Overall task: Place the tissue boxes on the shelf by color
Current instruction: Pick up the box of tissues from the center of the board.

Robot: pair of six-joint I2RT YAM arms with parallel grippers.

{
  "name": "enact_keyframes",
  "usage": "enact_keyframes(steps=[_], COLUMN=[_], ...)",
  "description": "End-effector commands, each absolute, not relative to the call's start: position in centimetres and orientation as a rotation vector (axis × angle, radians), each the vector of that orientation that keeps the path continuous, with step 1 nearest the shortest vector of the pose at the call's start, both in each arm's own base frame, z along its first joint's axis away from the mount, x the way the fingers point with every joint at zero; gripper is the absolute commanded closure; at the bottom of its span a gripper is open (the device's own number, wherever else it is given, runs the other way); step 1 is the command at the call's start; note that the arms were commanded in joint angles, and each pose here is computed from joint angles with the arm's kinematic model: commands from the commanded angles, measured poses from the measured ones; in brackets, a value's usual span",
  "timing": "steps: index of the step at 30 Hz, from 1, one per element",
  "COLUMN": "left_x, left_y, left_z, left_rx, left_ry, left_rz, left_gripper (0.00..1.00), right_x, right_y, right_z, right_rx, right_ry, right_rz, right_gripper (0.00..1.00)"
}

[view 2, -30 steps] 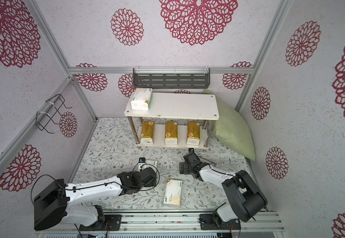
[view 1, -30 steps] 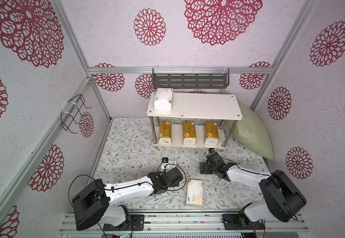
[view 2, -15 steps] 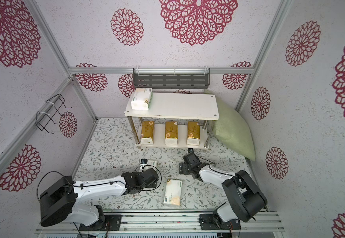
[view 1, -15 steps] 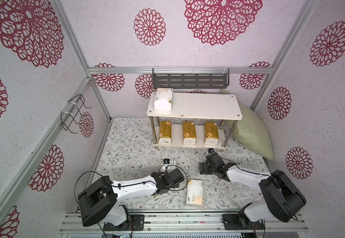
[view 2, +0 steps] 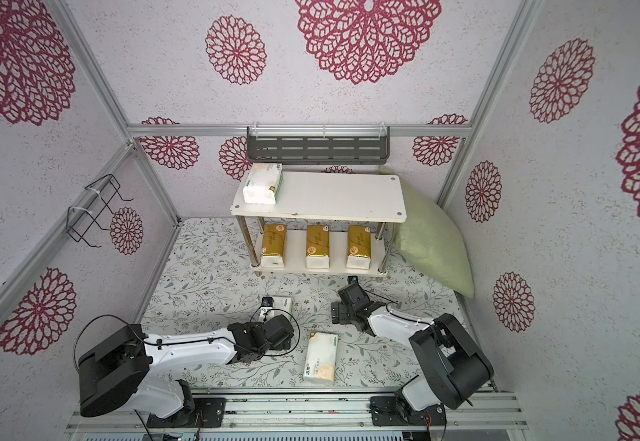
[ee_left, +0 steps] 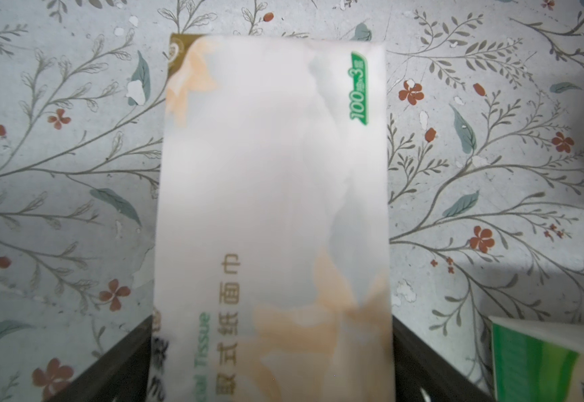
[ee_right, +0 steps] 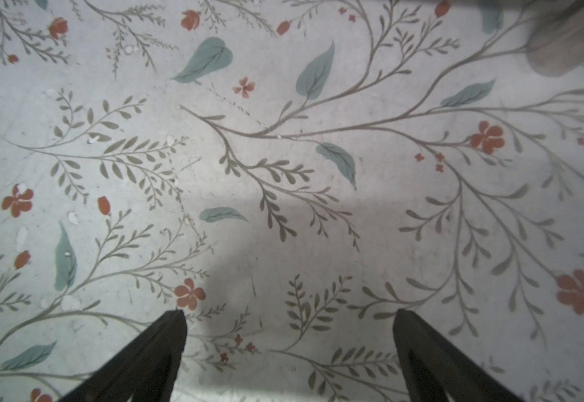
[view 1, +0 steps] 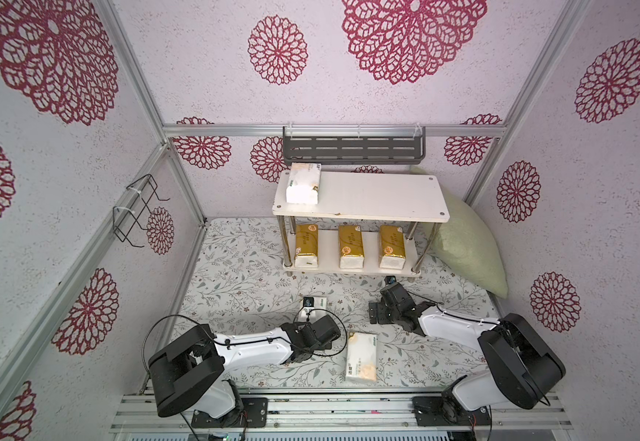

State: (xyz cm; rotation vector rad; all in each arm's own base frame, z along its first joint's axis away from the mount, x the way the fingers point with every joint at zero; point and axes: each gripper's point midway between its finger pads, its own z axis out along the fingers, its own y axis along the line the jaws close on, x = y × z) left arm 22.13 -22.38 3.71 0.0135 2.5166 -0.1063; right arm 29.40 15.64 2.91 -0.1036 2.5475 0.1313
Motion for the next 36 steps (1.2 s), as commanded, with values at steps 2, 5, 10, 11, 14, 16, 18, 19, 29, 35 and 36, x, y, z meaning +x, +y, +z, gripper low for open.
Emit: enact_keyframes(steps=[2, 5, 10, 11, 14, 16, 18, 19, 29, 35, 36], left_x=[21.4, 21.4, 21.4, 21.4, 21.7, 21.9, 22.0, 22.1, 22.3, 23.1, 23.2], left_y=[-22.3, -22.3, -22.7, -22.7, -22.5, -22.4, -22.4, -22.4, -23.9, -24.7, -24.9], left_z=[2.9, 2.8, 2.4, 2.6, 3.7, 4.8, 5.8, 6.4, 14.1, 20.2, 21.2], left_rx=[0.014, 0.029, 0.049, 0.051, 0.055, 0.056, 0.064, 0.066, 0.132, 0.177, 0.189], left_ry=[2.534, 2.534, 2.543, 2.539, 2.517, 2.499, 2.487, 2.482, 2.408, 2.33, 2.322], left_rz=[-0.119, -0.116, -0.122, -0.122, -0.099, -0.088, -0.085, -0.086, -0.207, -0.232, -0.234], left_gripper=[0.03, 0.03, 0.05, 0.05, 0.06, 0.07, 0.09, 0.09, 0.1, 0.1, 0.1], right_x=[30.5, 30.5, 30.4, 30.4, 30.4, 30.4, 30.4, 30.4, 30.4, 30.5, 30.5], right_y=[16.3, 16.4, 16.3, 16.3, 16.2, 16.2, 16.2, 16.2, 15.9, 15.8, 15.8], right_z=[4.0, 4.0, 4.1, 4.2, 4.4, 4.4, 4.4, 4.4, 4.7, 4.8, 4.7], right_rx=[-0.072, -0.075, -0.073, -0.074, -0.073, -0.071, -0.07, -0.07, -0.074, -0.075, -0.075], right_ry=[2.505, 2.505, 2.504, 2.502, 2.499, 2.496, 2.497, 2.497, 2.489, 2.489, 2.492], right_rz=[0.142, 0.144, 0.137, 0.137, 0.133, 0.133, 0.132, 0.133, 0.111, 0.103, 0.101], right_gripper=[0.01, 0.01, 0.01, 0.01, 0.01, 0.01, 0.01, 0.01, 0.01, 0.01, 0.01])
